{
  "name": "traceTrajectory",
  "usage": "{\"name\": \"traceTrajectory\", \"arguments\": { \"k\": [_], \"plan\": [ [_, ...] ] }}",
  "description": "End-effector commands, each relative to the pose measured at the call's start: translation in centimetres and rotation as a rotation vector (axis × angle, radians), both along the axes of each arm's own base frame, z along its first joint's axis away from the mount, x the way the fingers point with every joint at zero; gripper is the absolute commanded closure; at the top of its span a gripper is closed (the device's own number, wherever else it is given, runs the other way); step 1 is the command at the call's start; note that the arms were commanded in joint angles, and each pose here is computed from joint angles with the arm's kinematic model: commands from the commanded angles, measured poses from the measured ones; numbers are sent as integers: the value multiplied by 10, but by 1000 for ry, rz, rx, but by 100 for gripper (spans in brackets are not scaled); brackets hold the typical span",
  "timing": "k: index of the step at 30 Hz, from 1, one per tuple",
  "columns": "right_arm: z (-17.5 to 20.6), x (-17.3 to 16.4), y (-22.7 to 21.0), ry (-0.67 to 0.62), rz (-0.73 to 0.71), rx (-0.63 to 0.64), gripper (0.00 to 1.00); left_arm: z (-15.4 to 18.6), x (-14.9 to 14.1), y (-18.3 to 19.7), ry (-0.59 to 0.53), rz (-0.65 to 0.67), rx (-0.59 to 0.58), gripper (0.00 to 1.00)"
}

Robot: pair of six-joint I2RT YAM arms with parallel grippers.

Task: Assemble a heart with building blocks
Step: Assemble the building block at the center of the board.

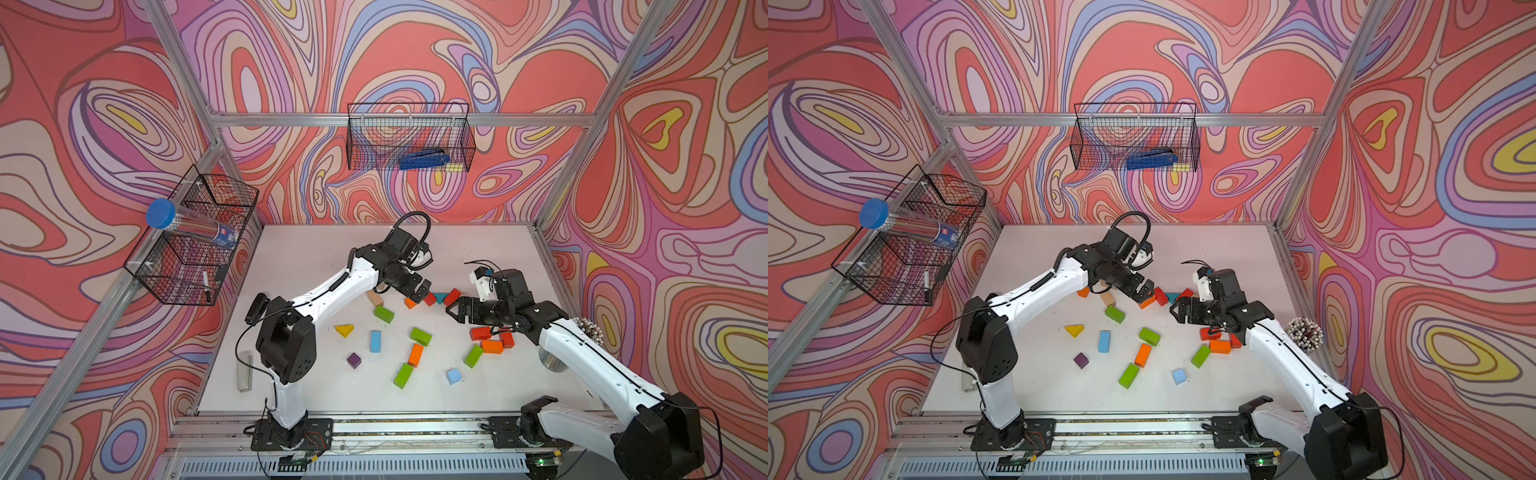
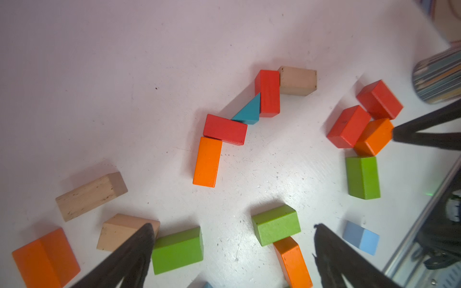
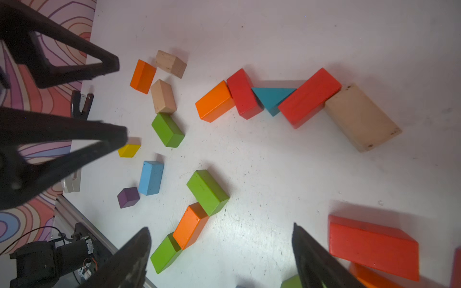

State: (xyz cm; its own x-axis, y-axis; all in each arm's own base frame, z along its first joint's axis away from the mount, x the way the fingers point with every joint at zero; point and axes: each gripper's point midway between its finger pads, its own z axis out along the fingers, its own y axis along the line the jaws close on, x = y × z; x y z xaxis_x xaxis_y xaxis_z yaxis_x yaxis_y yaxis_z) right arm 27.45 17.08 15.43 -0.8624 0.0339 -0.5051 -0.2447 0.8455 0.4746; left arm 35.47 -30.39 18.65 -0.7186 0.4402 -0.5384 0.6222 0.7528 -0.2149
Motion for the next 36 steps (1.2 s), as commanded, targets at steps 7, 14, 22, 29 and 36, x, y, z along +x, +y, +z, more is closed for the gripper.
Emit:
{"name": "traceTrajectory", "arguments": {
  "k": [7, 14, 22, 29, 36],
  "plan": [
    [-26, -3, 67, -40, 224, -199, 14, 36, 8, 85, 119, 268, -279, 0],
    [-66, -4, 80, 0, 264, -348, 19, 67, 18, 123, 93, 327, -459, 0],
    [-89, 0, 82, 35, 274, -418, 29, 91, 11, 142, 10, 326, -472, 0],
    [-108, -1, 85, 58, 293, -468, 34, 93, 10, 141, 7, 329, -479, 0],
    [-115, 3, 82, 59, 263, -488, 44, 92, 11, 142, 4, 333, -477, 0]
  ]
}}
